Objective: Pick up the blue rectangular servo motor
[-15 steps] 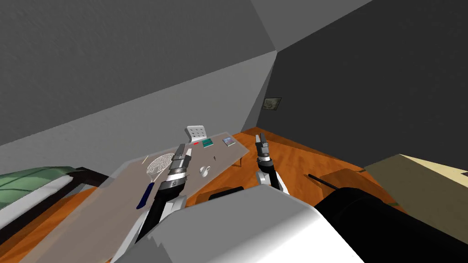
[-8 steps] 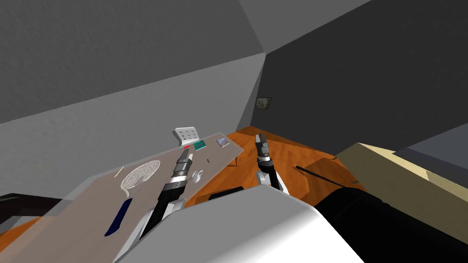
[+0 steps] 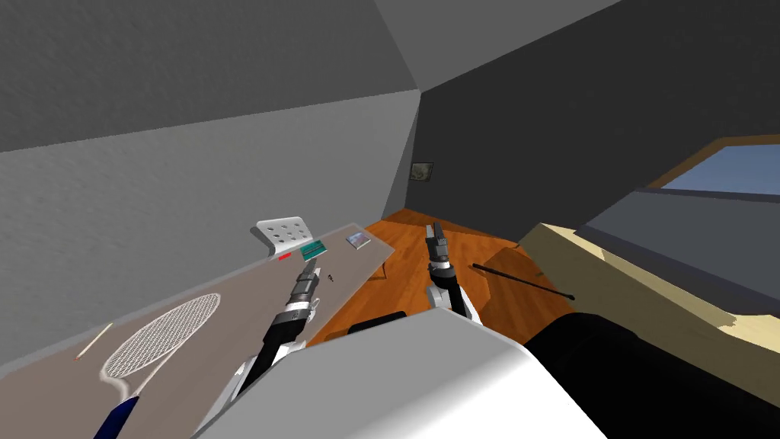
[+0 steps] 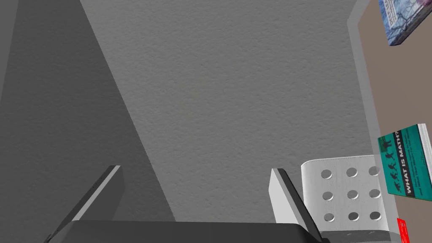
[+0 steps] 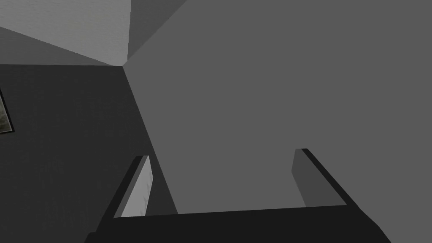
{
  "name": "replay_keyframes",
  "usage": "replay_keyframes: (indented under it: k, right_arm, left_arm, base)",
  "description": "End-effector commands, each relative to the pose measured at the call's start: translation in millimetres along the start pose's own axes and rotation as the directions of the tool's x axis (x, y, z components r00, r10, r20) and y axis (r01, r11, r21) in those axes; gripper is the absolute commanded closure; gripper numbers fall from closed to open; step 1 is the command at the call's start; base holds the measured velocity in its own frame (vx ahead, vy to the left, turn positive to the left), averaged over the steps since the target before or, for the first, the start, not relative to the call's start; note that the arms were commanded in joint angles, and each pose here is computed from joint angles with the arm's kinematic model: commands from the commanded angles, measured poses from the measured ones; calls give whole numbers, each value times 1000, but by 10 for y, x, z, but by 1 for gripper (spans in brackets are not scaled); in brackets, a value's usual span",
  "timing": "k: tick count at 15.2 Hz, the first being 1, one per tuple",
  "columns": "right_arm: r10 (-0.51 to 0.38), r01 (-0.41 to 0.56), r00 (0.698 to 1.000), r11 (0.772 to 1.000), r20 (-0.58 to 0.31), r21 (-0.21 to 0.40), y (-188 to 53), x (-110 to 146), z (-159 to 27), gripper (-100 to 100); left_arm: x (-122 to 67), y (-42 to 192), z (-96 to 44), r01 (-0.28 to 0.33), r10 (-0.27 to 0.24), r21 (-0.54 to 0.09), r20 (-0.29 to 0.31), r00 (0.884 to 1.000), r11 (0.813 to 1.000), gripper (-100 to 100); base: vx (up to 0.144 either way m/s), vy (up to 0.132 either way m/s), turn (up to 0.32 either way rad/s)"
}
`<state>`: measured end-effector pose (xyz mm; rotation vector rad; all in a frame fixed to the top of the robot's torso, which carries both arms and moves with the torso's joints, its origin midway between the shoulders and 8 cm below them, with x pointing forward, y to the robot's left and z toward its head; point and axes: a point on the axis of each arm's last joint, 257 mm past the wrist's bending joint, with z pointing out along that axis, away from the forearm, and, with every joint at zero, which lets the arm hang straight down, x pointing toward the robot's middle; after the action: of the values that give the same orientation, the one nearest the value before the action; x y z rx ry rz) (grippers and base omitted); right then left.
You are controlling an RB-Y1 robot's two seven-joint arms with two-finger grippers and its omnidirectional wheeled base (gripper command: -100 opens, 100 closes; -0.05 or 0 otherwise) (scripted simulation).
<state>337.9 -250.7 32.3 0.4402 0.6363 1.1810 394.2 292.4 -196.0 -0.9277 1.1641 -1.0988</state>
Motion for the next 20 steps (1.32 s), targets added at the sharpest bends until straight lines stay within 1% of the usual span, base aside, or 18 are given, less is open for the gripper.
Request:
replay_keyframes:
  k: [1,2,5,6,7,8,10,11,12,13,14,15,16,17,18,19,20]
  right_arm:
    - [0,0,1000,1000,0,0,0,0,0,0]
    - [0,0,1000,1000,0,0,0,0,0,0]
    - [0,0,1000,1000,0,0,0,0,0,0]
    - [0,0,1000,1000,0,0,0,0,0,0]
    - [0,0,1000,1000,0,0,0,0,0,0]
    - [0,0,1000,1000,0,0,0,0,0,0]
    - [0,0,1000,1000,0,0,0,0,0,0]
    - [0,0,1000,1000,0,0,0,0,0,0]
    - [0,0,1000,1000,0,0,0,-1,0,0]
    - [0,0,1000,1000,0,0,0,0,0,0]
    - [0,0,1000,1000,0,0,0,0,0,0]
    - [0,0,1000,1000,0,0,0,0,0,0]
    - [0,0,1000,1000,0,0,0,0,0,0]
    - [0,0,1000,1000,0,0,0,-1,0,0]
    - [0,0,1000,1000,0,0,0,0,0,0]
    - [0,0,1000,1000,0,0,0,0,0,0]
    - [0,0,1000,1000,0,0,0,0,0,0]
  left_arm:
    - [-11,155,-29,-3,2,-29,0,1000,1000,-100]
    - [-42,303,-67,-9,9,-60,1,1000,998,-100]
    - [-75,610,-166,-16,16,-125,1,1000,992,-100]
    - [-117,754,-220,-24,24,-156,3,1000,987,-100]
    - [-116,849,-259,-23,24,-176,2,1000,984,-100]
    - [-166,959,-306,-33,34,-200,4,999,979,-100]
    - [-165,1082,-364,-32,33,-227,3,999,973,-100]
    - [-165,1082,-364,-32,33,-227,3,999,973,-100]
    - [-221,1261,-455,-42,45,-266,4,999,963,-100]
    - [-221,1315,-484,-41,44,-278,4,999,960,-100]
    - [-286,1464,-571,-53,57,-311,5,998,949,-100]
    - [-286,1544,-620,-52,56,-329,4,998,943,-100]
    - [-286,1544,-620,-52,56,-329,4,998,943,-100]
    - [-358,1700,-724,-63,70,-365,5,998,929,-100]
    - [-359,1769,-772,-63,70,-380,5,998,923,-100]
    - [-439,1883,-858,-76,85,-408,5,996,910,-100]
    - [-440,1934,-897,-75,85,-419,5,996,905,-100]
  base:
    - [21,-40,-49]
    - [33,-58,-194]
    - [36,-66,-269]
    - [43,-75,-363]
    - [43,-62,-299]
    - [50,-61,-301]
    - [44,-42,-163]
    - [13,-12,19]
    - [20,-28,-226]
    - [28,-31,-252]
    - [40,-34,-287]
    - [51,-31,-252]
    - [40,-19,-103]
    - [40,-31,-263]
    - [43,-29,-276]
    - [56,-30,-327]
    - [53,-18,-225]
